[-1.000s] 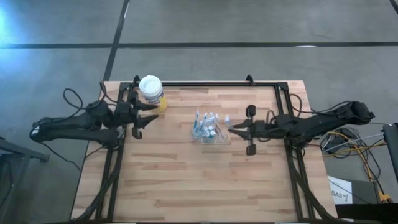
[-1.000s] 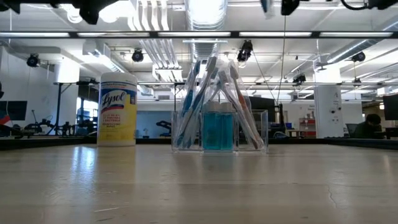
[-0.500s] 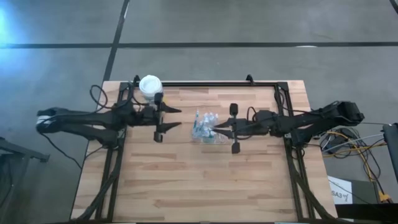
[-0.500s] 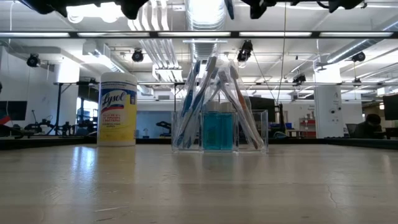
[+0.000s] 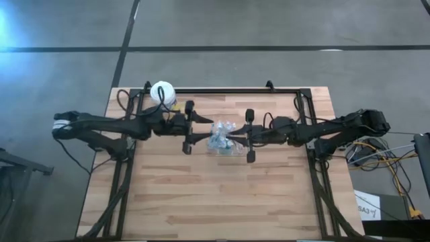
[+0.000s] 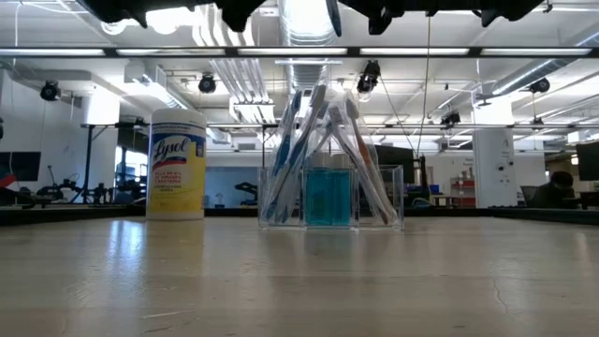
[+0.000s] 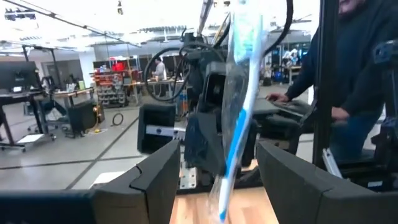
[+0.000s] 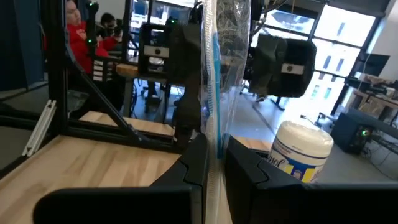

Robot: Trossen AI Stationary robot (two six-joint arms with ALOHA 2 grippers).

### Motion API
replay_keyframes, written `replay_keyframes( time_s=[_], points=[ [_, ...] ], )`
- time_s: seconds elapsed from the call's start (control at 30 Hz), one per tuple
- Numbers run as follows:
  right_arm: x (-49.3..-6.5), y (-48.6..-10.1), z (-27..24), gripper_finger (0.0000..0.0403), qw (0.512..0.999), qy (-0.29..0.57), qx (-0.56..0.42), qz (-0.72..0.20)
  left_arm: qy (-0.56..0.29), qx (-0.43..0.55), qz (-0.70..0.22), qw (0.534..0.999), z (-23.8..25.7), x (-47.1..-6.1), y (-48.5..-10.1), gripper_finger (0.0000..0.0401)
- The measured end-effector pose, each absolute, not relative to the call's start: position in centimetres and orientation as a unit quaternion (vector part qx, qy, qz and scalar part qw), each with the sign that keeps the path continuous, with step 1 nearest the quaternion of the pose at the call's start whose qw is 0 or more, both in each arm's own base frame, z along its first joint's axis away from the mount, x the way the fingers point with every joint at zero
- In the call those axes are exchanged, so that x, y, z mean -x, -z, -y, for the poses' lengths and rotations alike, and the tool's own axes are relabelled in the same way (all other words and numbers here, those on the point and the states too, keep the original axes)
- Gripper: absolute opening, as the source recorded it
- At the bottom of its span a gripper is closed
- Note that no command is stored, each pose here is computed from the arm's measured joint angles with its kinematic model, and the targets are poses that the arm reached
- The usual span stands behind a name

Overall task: Pick & Place toothbrushing station
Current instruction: Put the blue toothbrush into the left compartment of the transparent organizer

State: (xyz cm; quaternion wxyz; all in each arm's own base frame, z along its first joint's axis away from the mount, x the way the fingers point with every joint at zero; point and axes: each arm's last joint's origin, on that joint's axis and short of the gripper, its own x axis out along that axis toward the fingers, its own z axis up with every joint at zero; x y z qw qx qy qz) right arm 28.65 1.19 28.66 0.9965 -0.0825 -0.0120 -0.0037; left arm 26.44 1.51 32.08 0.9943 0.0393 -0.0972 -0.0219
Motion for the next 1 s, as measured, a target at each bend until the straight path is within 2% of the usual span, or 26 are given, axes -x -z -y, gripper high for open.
replay_keyframes(
  time_s=[0.43,0.73,0.87,1.0],
  points=[
    [-29.0,-28.4,-1.1,0.0024,0.997,0.005,0.082,0.014,0.06,-0.034,0.076,0.995,-1.6,-30.8,-32.2,0.0218],
    [-29.0,-28.3,-1.1,0.0024,0.997,0.005,0.082,0.013,0.075,-0.038,0.073,0.994,-1.6,-31.6,-32.1,0.0215],
    [-29.1,-28.3,-1.1,0.0024,0.997,0.007,0.081,0.013,0.074,-0.042,0.086,0.993,-1.6,-31.6,-32.2,0.019],
    [-29.2,-28.1,-0.9,0.0024,0.997,0.01,0.08,0.01,0.079,-0.042,0.088,0.992,-1.6,-31.6,-32.3,0.0132]
  ],
)
